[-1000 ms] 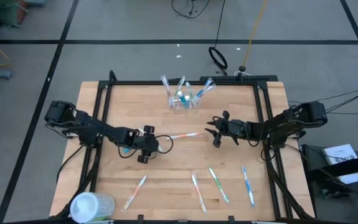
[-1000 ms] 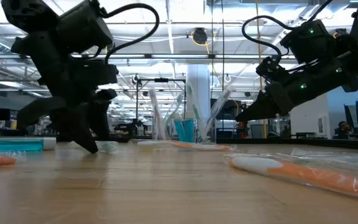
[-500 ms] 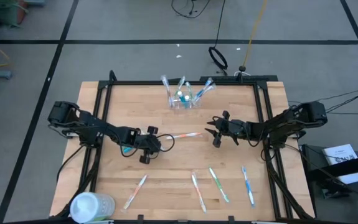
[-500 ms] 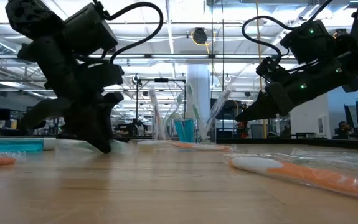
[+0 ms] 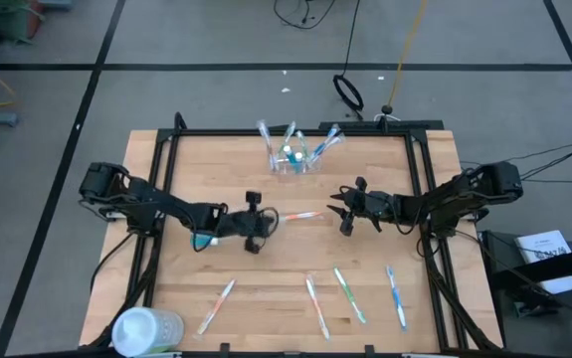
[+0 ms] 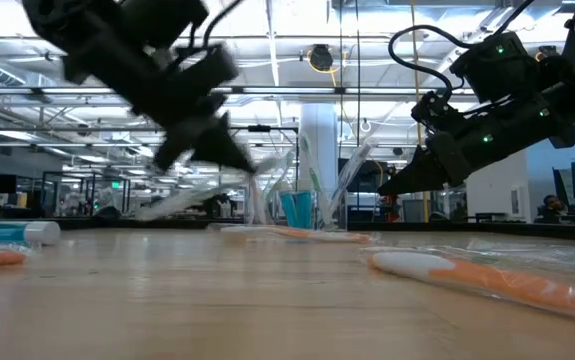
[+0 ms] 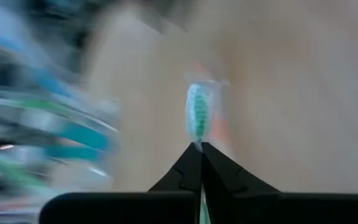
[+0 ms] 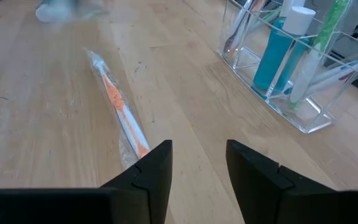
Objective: Pick & Place toothbrushing station
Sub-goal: Put the green toothbrush into the transparent organizer, then put the blue mouthwash bottle into the transparent organizer
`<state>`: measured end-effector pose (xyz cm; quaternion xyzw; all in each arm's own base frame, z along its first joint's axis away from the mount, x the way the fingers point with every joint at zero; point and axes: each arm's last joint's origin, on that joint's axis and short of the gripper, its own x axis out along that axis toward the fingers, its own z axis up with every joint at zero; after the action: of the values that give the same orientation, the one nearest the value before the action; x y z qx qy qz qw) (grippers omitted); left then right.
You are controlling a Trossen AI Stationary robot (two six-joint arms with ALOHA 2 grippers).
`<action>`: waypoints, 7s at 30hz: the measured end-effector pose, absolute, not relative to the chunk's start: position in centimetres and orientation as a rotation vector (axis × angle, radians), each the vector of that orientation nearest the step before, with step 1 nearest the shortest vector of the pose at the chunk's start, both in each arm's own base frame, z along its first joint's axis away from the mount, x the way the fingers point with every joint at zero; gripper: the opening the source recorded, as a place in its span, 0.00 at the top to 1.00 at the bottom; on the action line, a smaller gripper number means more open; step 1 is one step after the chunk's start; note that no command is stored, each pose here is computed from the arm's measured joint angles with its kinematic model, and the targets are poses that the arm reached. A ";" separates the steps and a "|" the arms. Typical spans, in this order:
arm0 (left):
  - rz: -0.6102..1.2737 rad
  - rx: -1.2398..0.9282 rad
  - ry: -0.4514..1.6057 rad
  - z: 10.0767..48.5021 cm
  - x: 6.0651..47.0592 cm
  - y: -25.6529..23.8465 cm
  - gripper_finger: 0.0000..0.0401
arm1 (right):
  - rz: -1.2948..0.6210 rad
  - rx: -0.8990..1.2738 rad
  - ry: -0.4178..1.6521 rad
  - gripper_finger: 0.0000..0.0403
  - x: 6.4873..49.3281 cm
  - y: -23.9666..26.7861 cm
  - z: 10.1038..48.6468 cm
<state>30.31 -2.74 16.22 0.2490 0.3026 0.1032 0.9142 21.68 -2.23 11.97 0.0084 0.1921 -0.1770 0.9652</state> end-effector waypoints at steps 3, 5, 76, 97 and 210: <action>0.402 0.385 0.385 19.1 31.8 -1.6 0.98 | -0.358 0.017 0.389 0.65 21.7 -2.2 12.0; 0.466 0.279 0.208 20.9 32.4 -0.7 0.97 | -0.358 0.017 0.389 0.65 21.7 -2.2 12.0; 1.010 0.341 0.276 14.9 33.5 7.9 0.84 | -0.358 0.018 0.389 0.65 21.7 -2.2 12.0; 0.724 0.122 0.310 20.9 30.8 5.1 0.47 | -0.358 0.013 0.390 0.65 21.7 -2.2 12.0; 0.079 -0.043 1.327 14.1 20.9 -4.3 0.78 | -0.355 -0.001 0.392 0.65 21.7 -2.2 12.0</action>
<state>20.89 -4.34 14.12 -0.0199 0.6155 0.0368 0.7870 21.69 -2.25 11.97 -0.0004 0.1939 -0.1756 0.9652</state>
